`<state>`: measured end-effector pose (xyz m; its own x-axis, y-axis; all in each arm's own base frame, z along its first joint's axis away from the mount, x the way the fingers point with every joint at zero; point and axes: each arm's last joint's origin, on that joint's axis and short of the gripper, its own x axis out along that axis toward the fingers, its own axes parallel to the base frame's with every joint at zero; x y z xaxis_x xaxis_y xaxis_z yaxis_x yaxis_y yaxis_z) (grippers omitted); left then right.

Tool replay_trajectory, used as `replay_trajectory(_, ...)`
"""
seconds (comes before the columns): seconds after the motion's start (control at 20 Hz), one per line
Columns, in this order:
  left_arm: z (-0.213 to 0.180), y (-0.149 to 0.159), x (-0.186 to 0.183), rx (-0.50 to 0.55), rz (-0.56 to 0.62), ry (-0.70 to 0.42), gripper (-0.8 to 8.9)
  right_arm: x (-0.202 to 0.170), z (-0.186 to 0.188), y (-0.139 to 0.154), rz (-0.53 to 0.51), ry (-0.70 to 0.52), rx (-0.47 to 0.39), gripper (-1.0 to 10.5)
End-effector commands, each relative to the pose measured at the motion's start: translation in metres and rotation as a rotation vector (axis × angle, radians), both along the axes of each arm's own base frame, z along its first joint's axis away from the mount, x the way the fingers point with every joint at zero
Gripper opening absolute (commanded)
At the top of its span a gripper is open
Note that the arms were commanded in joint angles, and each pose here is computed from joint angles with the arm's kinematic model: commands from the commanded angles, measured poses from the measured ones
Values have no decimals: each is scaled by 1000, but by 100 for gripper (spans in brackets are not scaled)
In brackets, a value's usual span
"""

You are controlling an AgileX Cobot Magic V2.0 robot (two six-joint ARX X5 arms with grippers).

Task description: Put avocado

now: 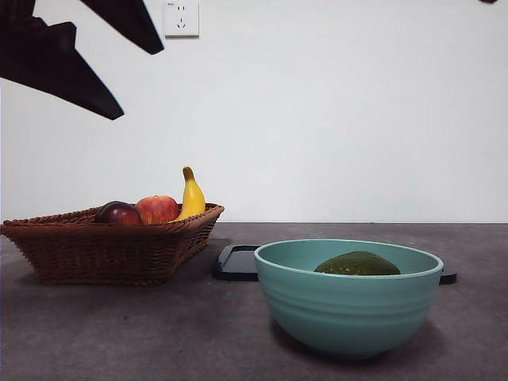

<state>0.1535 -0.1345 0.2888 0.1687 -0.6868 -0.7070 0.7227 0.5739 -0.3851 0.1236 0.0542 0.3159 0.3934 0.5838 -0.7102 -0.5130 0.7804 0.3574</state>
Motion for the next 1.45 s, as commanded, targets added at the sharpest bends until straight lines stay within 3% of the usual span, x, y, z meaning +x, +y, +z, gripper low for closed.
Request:
replay_trajectory(0.05, 3, -4, 0, -15, -17, -7, 333, 8, 1, 4, 2, 22, -5, 382)
replay_trajectory(0.2, 3, -4, 0, -15, -17, -7, 333, 22, -9, 12, 24, 85, -34, 366)
replay_trajectory(0.35, 3, -4, 0, -14, -17, -6, 333, 40, -24, 29, 50, 133, -114, 355)
replay_trajectory(0.7, 3, -4, 0, -14, -17, -6, 333, 83, -68, 75, 110, 160, -237, 344)
replay_trajectory(0.85, 3, -3, 0, -14, -17, -6, 333, 96, -87, 86, 114, 173, -284, 283)
replay_trajectory(1.05, 3, -4, 0, -14, -17, -6, 333, 108, -107, 97, 131, 189, -299, 267)
replay_trajectory(1.45, 3, -4, 0, -14, -17, -6, 333, 118, -125, 104, 148, 203, -309, 57)
